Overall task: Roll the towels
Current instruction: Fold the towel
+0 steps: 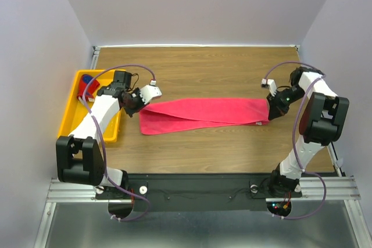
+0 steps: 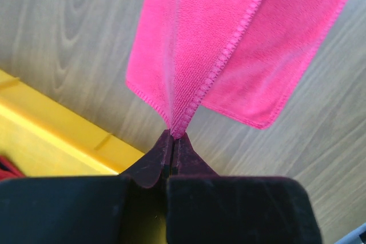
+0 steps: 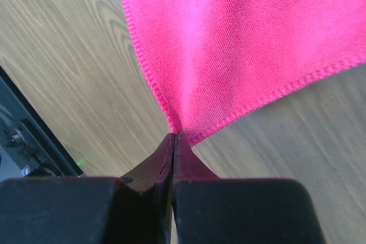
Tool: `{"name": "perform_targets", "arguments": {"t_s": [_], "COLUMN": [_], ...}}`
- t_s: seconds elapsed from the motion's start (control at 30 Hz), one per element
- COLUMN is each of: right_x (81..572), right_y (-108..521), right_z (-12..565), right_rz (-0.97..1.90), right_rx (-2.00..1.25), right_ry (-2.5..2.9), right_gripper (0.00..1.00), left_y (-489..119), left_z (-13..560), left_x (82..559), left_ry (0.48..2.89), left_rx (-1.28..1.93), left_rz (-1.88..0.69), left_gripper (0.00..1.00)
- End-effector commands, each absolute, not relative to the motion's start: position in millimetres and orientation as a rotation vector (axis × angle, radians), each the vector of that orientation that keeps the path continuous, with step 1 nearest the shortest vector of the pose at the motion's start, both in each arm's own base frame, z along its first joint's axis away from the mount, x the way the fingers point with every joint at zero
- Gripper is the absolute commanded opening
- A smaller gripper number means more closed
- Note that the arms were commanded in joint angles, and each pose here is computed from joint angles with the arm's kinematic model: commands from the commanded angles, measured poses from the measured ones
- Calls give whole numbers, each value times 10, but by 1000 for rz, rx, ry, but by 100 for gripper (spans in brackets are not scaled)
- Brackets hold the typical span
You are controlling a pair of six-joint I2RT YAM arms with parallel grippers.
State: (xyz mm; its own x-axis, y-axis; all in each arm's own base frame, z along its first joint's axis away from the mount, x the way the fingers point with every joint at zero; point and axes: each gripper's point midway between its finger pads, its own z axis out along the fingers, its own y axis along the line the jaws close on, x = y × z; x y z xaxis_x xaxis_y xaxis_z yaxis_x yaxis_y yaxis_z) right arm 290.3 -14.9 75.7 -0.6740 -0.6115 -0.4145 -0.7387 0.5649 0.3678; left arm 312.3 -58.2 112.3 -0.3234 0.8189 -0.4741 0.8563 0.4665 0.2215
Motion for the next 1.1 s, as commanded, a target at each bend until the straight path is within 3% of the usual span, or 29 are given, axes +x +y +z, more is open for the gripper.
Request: {"name": "perform_targets", "arguments": {"t_s": [0.0, 0.6, 1.07], "right_x": [2952, 2936, 2941], "right_y": [-123, -167, -193], "right_z": [796, 315, 303], "right_rz": [756, 724, 709], "right_rx": [-1125, -1067, -1040], "right_ry": [2515, 2643, 2673], "right_gripper": [1, 1, 1], "left_y": [-574, -671, -854], "left_z": [993, 798, 775], "left_x": [2923, 2684, 2437], "left_ry": [2210, 2269, 2240], "left_rx": [1447, 1488, 1589], "left_rz": [-130, -255, -320], "left_gripper": [0, 0, 0]}}
